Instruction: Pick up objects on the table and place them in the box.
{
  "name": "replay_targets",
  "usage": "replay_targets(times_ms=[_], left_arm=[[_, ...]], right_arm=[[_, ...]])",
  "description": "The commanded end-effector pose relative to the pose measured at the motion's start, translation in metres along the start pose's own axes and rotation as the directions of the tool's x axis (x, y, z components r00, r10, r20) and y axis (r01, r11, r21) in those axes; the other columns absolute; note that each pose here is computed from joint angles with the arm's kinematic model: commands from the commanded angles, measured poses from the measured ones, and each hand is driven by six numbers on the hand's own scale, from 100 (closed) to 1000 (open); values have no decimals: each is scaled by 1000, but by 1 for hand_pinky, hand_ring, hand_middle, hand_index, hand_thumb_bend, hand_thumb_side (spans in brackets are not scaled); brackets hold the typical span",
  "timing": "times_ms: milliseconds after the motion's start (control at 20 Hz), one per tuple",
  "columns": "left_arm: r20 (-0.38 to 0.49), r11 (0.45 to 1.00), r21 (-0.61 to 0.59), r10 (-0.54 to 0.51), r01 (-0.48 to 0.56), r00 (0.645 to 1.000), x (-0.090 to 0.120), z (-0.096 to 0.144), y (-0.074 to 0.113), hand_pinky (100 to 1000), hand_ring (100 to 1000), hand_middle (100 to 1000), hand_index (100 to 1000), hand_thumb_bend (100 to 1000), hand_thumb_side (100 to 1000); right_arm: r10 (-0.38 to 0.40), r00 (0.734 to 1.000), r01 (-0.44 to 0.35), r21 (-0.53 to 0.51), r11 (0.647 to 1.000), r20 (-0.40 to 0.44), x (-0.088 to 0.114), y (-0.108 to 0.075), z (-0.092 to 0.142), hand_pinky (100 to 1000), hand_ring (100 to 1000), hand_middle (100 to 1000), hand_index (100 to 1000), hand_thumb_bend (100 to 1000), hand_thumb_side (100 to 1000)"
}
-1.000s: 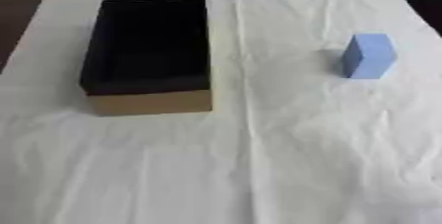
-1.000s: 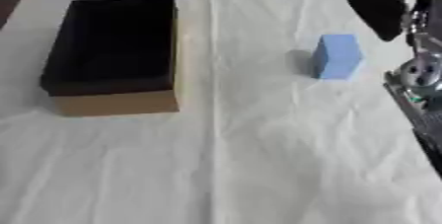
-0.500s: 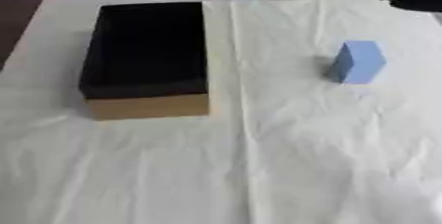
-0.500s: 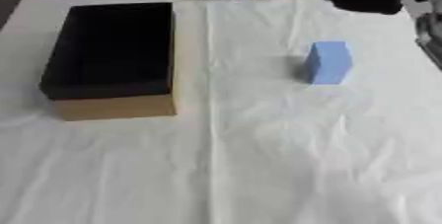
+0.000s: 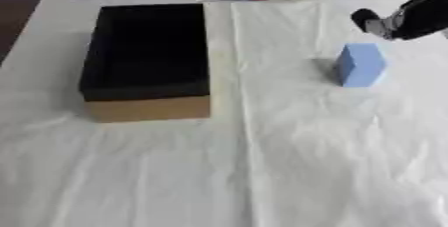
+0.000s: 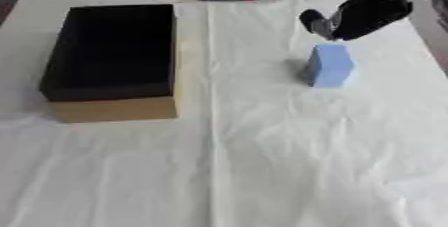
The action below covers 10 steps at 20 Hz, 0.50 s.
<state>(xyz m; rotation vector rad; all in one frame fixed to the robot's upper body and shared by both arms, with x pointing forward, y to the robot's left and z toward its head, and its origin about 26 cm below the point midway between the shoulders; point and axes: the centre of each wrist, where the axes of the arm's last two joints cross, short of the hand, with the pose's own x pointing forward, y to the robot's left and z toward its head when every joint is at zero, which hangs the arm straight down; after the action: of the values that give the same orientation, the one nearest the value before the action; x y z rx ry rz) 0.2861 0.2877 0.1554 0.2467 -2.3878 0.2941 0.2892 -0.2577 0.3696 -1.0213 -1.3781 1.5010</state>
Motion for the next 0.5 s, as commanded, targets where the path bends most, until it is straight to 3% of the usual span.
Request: replay_targets(times_ms=[50,350,500], left_arm=[[27,1000,-19,-17,18,999,7,-5,3,984,594,679,870,100,657],[25,1000,-26,-15,16,1000,7,-5,2,984,593,677,868,100,655],[25,999,-31,-15,16,1000,7,-5,2,983,593,677,866,100,651]], right_arm=[[47,998,-43,93,995,-38,-5,-7,3,969,972,929,985,321,100],[71,994,-57,167,984,-82,-17,5,-13,994,986,967,1000,352,100],[101,988,-79,187,979,-113,-21,10,-19,996,983,968,1000,448,100]])
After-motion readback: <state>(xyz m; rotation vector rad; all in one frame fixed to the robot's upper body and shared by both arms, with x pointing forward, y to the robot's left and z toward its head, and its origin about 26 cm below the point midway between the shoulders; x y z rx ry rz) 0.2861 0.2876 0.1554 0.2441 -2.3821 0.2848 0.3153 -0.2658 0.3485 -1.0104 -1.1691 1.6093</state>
